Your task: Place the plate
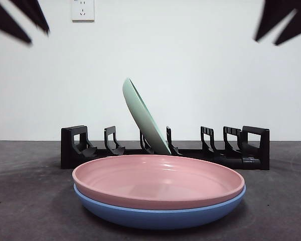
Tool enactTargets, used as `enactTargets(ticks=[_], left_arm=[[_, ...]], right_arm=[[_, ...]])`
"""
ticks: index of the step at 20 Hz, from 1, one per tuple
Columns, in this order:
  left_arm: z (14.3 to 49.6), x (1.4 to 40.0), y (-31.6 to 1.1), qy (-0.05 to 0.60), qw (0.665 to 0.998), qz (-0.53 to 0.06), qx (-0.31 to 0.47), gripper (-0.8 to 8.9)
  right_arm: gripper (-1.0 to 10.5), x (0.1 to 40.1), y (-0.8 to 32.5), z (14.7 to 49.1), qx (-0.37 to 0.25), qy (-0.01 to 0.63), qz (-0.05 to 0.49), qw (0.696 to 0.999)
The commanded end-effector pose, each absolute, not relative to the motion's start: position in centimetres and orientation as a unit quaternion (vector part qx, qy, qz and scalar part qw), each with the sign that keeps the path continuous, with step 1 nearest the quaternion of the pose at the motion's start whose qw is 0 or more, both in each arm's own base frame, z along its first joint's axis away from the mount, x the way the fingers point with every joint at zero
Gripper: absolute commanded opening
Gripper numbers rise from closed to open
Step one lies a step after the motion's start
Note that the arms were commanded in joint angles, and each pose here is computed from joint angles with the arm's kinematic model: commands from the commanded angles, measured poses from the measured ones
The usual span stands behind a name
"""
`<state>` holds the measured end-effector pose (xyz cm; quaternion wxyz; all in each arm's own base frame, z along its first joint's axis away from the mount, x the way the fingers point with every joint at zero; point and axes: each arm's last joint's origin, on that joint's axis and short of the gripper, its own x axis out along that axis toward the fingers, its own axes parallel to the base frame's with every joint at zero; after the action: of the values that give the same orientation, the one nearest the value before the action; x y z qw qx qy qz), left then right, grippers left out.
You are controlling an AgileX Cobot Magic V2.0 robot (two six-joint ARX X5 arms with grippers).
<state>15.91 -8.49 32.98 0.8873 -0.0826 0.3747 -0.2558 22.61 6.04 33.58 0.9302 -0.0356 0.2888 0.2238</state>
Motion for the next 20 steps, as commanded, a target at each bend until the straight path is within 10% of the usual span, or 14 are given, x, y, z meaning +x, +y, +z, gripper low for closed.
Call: enactTargets(ticks=[1, 20], left_arm=[[36.3, 14.8, -7.7, 0.283, 0.913, -0.294, 0.002, 1.60], [37.6, 4.9, -2.2, 0.232, 0.943, -0.231, 0.061, 1.65]], right_arm=[[2.5, 22.7, 7.4, 34.2, 0.010, 0.282, 0.248, 0.927], [2.5, 37.3, 23.4, 33.8, 0.092, 0.454, 0.387, 0.797]])
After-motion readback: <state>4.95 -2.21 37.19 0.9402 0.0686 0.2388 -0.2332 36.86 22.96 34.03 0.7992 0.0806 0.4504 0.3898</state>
